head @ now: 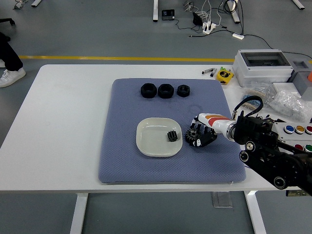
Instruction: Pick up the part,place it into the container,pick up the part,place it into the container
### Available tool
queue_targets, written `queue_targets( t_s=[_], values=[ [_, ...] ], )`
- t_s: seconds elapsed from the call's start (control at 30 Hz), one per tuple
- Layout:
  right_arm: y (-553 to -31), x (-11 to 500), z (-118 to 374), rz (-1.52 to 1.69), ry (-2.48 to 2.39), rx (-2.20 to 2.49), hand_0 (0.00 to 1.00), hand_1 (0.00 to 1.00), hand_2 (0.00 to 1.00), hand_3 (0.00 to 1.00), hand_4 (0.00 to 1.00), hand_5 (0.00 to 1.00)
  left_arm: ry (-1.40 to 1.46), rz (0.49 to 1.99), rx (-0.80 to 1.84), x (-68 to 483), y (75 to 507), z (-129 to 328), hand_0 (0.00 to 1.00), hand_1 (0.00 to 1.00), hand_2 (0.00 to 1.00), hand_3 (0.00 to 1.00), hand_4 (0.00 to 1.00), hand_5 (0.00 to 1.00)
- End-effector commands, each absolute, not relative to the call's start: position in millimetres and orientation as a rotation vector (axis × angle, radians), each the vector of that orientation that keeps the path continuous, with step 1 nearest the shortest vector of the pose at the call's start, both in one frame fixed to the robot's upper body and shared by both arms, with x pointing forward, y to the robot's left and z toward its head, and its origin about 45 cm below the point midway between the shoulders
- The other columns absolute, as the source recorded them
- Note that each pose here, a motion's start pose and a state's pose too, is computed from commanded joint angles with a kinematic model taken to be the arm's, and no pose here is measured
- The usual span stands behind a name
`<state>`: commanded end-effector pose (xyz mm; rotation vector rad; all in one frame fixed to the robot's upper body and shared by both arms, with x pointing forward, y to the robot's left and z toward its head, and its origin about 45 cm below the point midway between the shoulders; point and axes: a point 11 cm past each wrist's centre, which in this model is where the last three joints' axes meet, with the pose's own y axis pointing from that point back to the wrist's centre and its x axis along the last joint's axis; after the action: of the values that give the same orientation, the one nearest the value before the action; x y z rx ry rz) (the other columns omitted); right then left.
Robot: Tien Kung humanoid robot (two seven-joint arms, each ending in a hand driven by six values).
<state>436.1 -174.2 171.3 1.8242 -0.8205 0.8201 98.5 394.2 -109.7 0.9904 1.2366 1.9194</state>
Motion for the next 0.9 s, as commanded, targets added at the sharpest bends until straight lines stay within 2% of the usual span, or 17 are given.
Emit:
queue_targets(
  t_s=[0.13, 0.17, 0.47, 0.9],
  values=[
    [-176.2, 436.2, 170.9, 0.801, -0.834, 1.828, 0.263, 0.259, 0.322, 0.338, 0.423, 0.177, 1.237, 1.919, 0.991, 98.5, 394.3, -109.7, 0.720, 0.633, 0.627, 0.552, 0.591, 0.549],
    [-176.9, 436.6, 171.7, 0.797, -0.843, 1.831, 0.222, 0.221, 0.291, 0.308, 0.479, 0.133, 1.237, 1.920, 0.990, 98.4, 394.2, -109.8, 0.721, 0.633, 0.627, 0.552, 0.591, 0.548],
    [-171.1, 442.1, 192.3, 0.824, -0.898, 1.870, 0.206, 0.208, 0.279, 0.290, 0.483, 0.132, 1.238, 1.920, 0.988, 98.7, 394.4, -109.6, 0.720, 0.633, 0.627, 0.552, 0.591, 0.546],
    [-111.2, 443.6, 251.8, 0.996, -0.913, 1.980, 0.187, 0.183, 0.264, 0.267, 0.486, 0.129, 1.242, 1.930, 0.980, 98.8, 395.5, -109.3, 0.721, 0.633, 0.627, 0.553, 0.592, 0.547]
  ],
)
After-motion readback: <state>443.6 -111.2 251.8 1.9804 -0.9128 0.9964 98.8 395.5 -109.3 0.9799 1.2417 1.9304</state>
